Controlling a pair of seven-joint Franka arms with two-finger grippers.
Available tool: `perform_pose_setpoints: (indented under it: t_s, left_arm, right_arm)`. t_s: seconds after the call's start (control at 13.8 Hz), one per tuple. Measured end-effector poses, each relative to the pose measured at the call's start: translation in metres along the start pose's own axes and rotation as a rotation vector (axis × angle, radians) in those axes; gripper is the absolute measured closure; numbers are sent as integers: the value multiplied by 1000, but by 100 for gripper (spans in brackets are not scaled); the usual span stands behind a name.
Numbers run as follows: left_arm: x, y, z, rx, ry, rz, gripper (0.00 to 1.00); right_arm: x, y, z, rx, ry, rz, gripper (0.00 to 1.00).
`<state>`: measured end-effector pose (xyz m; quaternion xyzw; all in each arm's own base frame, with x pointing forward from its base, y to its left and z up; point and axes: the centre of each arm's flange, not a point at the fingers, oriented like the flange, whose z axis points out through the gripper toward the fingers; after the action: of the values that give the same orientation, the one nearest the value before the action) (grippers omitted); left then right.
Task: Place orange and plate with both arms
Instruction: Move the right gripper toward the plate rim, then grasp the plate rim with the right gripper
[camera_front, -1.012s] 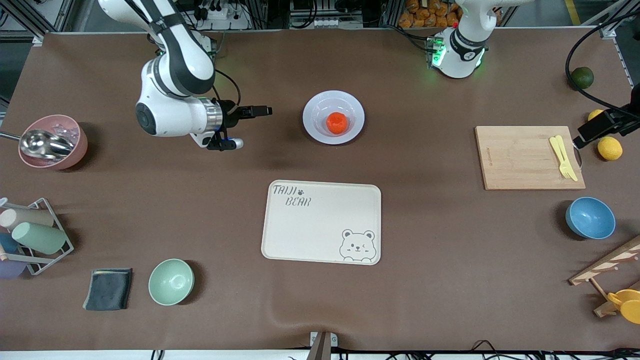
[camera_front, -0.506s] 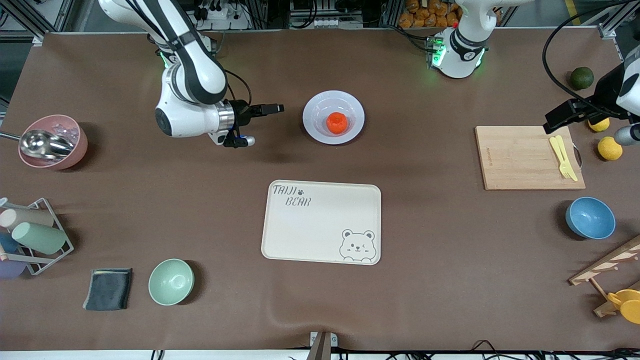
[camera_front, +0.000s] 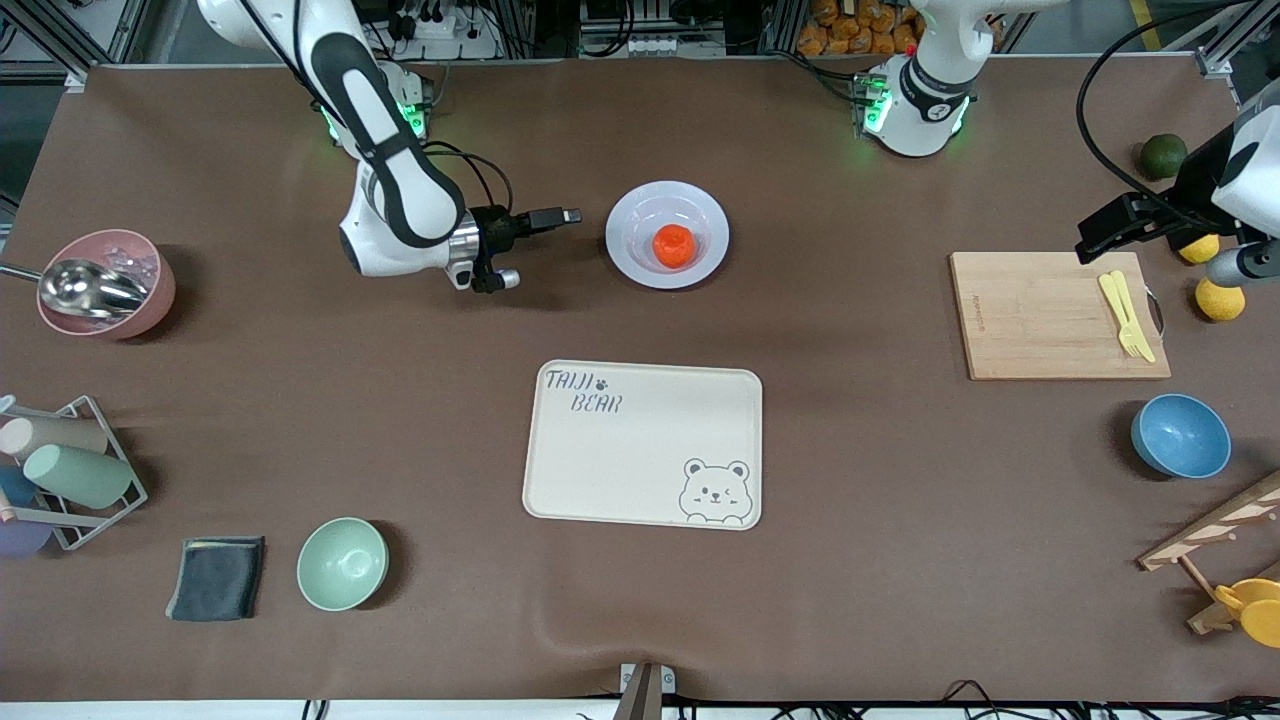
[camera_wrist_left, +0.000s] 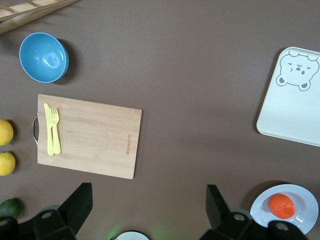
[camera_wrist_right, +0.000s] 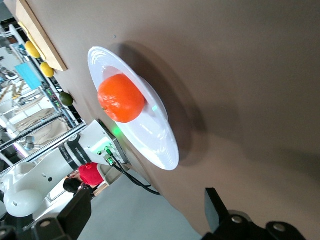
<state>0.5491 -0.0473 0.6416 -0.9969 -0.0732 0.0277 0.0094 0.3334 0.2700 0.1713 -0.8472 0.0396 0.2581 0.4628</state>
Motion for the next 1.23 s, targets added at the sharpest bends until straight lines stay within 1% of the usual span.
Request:
perform_pose_setpoints:
  t_s: [0.07, 0.36, 0.51, 0.65, 0.87, 1.08, 1.16, 1.23]
  left_arm:
    - [-1, 0, 0, 1, -3, 0, 0]
    - [-12, -2, -10, 5, -8, -1, 0]
    - [-15, -3, -13, 5, -6, -2, 0]
    - [-15, -3, -14, 5, -5, -2, 0]
    - [-16, -3, -17, 4, 3, -1, 0]
    - [-18, -3, -23, 2, 14, -1, 0]
    - [-19, -3, -24, 2, 15, -1, 0]
    - [-19, -3, -24, 2, 15, -1, 0]
  right_arm:
    - [-1, 6, 9, 13, 12, -5, 0]
    - [-9, 7, 47, -8, 84, 3, 0]
    - [-18, 2, 66, -11, 110, 12, 0]
    - [-24, 0, 77, -11, 116, 16, 0]
    - [-22, 4, 77, -16, 123, 25, 0]
    - [-21, 6, 79, 17, 153, 62, 0]
    - [-21, 6, 81, 31, 167, 77, 0]
    - [-21, 6, 82, 32, 186, 87, 0]
